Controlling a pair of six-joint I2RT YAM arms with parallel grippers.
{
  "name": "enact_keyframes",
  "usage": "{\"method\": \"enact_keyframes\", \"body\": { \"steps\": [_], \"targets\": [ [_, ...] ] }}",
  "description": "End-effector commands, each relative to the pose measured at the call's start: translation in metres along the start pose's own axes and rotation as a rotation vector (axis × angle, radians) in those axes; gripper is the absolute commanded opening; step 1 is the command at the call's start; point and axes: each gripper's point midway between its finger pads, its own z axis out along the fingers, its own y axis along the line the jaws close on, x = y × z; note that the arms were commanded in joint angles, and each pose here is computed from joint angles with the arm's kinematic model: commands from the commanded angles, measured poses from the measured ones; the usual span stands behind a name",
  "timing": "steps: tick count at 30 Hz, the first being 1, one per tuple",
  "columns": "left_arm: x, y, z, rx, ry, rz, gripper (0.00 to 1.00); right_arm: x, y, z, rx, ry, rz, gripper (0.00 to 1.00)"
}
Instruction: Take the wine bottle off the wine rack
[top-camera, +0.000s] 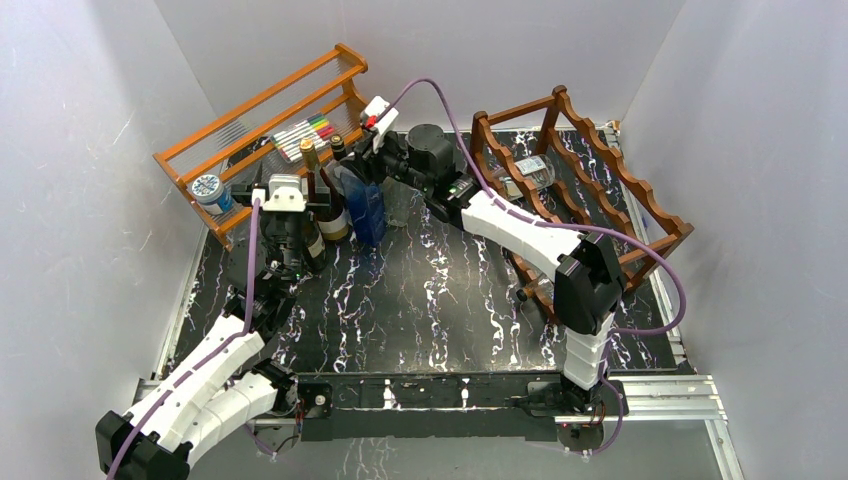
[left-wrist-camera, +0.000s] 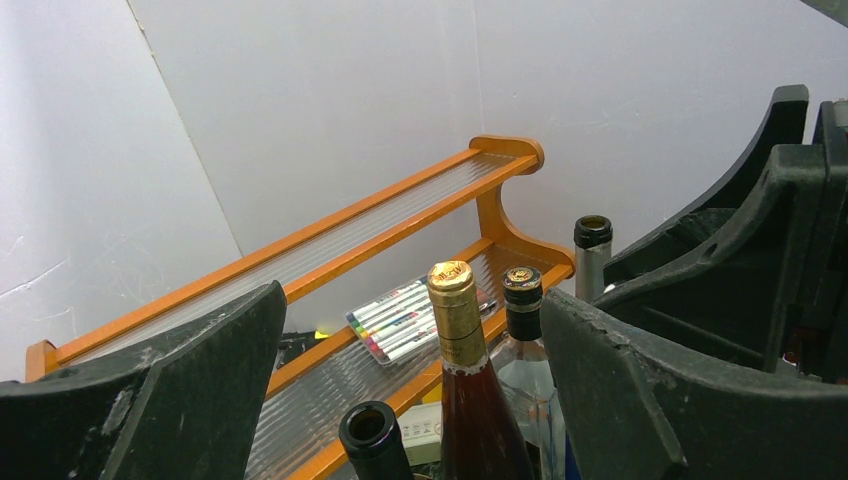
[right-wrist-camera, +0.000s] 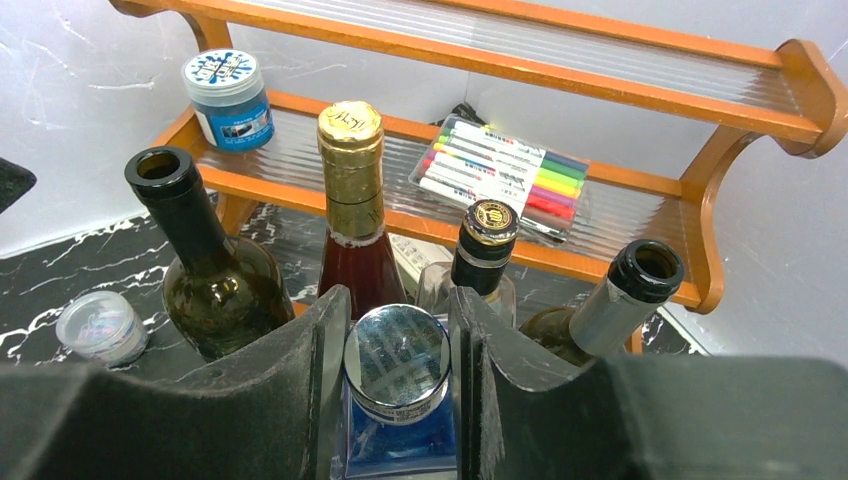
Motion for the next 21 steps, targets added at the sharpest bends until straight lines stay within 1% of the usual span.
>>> {"method": "enact_keyframes", "body": {
  "steps": [1,3,4,5,7,8,12,13,14,19,20,21],
  "targets": [
    [-0.014,0.011,-0.001,-0.036,-0.045,-0.020,0.98,-0.076,-0.009,-0.019,0.047,-0.240,-0.061,0.00],
    [-0.014,0.011,-0.001,-0.036,-0.046,-0.021,0.98,-0.069,-0.010,-0.021,0.055,-0.221,-0.056,0.02],
    [-0.014,0.011,-0.001,-0.035,-0.046,-0.022,0.98,-0.065,-0.010,-0.021,0.053,-0.207,-0.058,0.06],
    [-0.014,0.010,-0.001,-0.033,-0.047,-0.023,0.98,-0.062,-0.010,-0.019,0.053,-0.189,-0.057,0.14],
    [-0.014,0.010,-0.001,-0.033,-0.046,-0.024,0.98,-0.059,-0.013,-0.015,0.058,-0.159,-0.052,0.37],
    [-0.014,0.010,-0.001,-0.031,-0.046,-0.023,0.98,-0.056,-0.013,-0.013,0.057,-0.143,-0.048,0.45],
    [-0.013,0.010,0.000,-0.033,-0.043,-0.016,0.98,-0.054,-0.014,-0.014,0.064,-0.106,-0.040,0.70],
    [-0.014,0.011,-0.001,-0.034,-0.044,-0.015,0.98,-0.053,-0.014,-0.015,0.066,-0.096,-0.036,0.87],
    [-0.014,0.011,-0.001,-0.033,-0.045,-0.015,0.98,-0.054,-0.014,-0.016,0.064,-0.086,-0.035,0.97],
    [-0.013,0.010,0.000,-0.030,-0.042,-0.015,0.98,-0.070,-0.013,-0.032,0.072,-0.066,-0.038,0.98],
    [-0.012,0.009,0.000,-0.028,-0.042,-0.015,0.98,-0.067,-0.014,-0.034,0.080,-0.047,-0.038,0.98],
    [-0.012,0.008,0.000,-0.024,-0.041,-0.015,0.98,-0.083,-0.015,-0.048,0.097,-0.060,-0.045,0.98]
  ]
}}
